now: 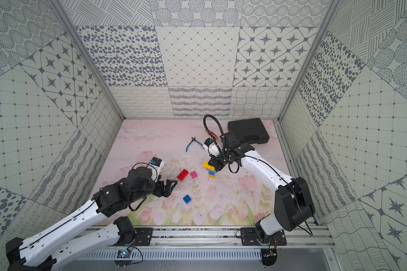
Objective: Assemble a spoon with lego
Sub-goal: Assemble the lego brick with the lego brick.
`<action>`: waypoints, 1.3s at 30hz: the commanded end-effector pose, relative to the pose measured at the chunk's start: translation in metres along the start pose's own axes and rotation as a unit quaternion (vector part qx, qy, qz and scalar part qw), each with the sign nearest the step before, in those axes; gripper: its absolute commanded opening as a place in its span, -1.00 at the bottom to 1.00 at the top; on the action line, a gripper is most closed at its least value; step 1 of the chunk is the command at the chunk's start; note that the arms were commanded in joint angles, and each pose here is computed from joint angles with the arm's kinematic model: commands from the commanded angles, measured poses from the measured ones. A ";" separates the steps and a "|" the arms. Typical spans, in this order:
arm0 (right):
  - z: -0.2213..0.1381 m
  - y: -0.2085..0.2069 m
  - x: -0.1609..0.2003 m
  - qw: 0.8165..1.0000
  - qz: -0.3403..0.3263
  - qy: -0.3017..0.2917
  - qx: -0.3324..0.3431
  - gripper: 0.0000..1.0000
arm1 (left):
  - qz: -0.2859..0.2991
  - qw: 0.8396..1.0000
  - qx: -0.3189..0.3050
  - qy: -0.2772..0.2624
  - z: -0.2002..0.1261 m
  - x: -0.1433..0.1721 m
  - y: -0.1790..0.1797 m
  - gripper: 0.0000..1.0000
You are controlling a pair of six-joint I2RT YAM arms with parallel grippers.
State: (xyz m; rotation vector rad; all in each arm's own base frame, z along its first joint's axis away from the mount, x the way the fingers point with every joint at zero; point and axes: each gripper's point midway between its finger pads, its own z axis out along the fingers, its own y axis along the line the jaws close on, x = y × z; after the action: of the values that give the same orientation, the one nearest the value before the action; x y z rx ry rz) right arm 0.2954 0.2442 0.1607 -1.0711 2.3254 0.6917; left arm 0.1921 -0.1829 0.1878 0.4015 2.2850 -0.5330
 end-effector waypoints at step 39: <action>-0.080 0.027 -0.064 0.988 -0.005 -0.152 0.012 0.35 | 0.139 0.985 0.054 0.080 0.032 -0.016 -0.034 0.97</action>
State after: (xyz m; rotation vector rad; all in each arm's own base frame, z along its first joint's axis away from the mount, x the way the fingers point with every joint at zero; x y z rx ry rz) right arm 0.2925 0.2456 0.2218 -0.9590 2.1845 0.7544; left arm 0.2028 -0.2062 0.1890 0.5482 2.3171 -0.5059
